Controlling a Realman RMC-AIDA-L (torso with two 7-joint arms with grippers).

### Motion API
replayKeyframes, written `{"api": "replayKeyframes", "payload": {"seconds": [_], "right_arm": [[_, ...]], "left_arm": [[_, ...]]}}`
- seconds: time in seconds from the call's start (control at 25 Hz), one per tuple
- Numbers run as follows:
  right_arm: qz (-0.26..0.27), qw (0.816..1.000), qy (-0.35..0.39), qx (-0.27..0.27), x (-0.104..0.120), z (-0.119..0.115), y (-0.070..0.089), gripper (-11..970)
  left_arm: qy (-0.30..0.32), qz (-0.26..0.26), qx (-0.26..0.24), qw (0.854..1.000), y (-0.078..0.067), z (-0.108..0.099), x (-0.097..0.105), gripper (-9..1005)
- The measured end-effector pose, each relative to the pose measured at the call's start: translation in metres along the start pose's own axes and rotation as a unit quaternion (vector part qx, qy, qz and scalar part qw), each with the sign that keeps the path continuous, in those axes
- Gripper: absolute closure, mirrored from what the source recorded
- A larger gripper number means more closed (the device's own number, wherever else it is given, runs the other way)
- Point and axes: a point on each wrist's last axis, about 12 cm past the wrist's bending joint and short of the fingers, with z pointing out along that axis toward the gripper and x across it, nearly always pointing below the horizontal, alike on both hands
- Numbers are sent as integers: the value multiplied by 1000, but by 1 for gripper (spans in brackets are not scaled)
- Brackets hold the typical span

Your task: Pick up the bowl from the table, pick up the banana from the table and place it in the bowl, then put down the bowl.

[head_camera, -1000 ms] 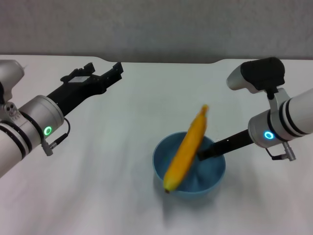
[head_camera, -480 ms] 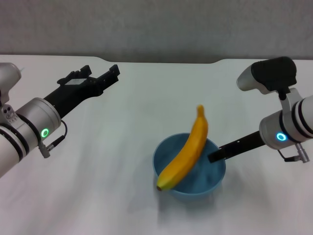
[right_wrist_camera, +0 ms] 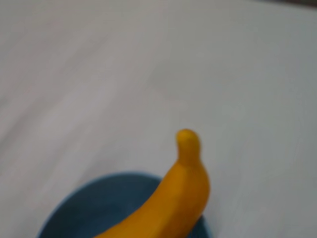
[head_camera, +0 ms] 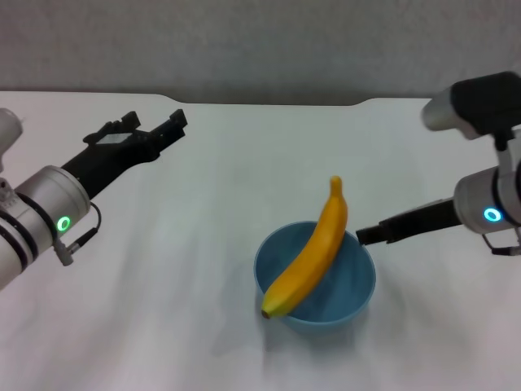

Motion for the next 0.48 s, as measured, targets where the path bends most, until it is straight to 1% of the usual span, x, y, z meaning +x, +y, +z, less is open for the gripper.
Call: {"api": "replayKeyframes", "payload": {"seconds": [0.08, 0.2, 0.32, 0.48], "right_arm": [[-1, 1000, -29, 8, 1, -8, -3, 352], [-3, 998, -54, 15, 2, -12, -7, 354], [-7, 994, -105, 27, 7, -14, -14, 355], [-13, 981, -191, 34, 24, -16, -24, 357]], "left_arm": [[-6, -1, 0, 1000, 3, -3, -1, 99], [-13, -3, -4, 1000, 9, -10, -1, 100], [-13, -7, -21, 1000, 21, -17, 3, 100], [-14, -17, -36, 999, 37, -26, 11, 100]]}}
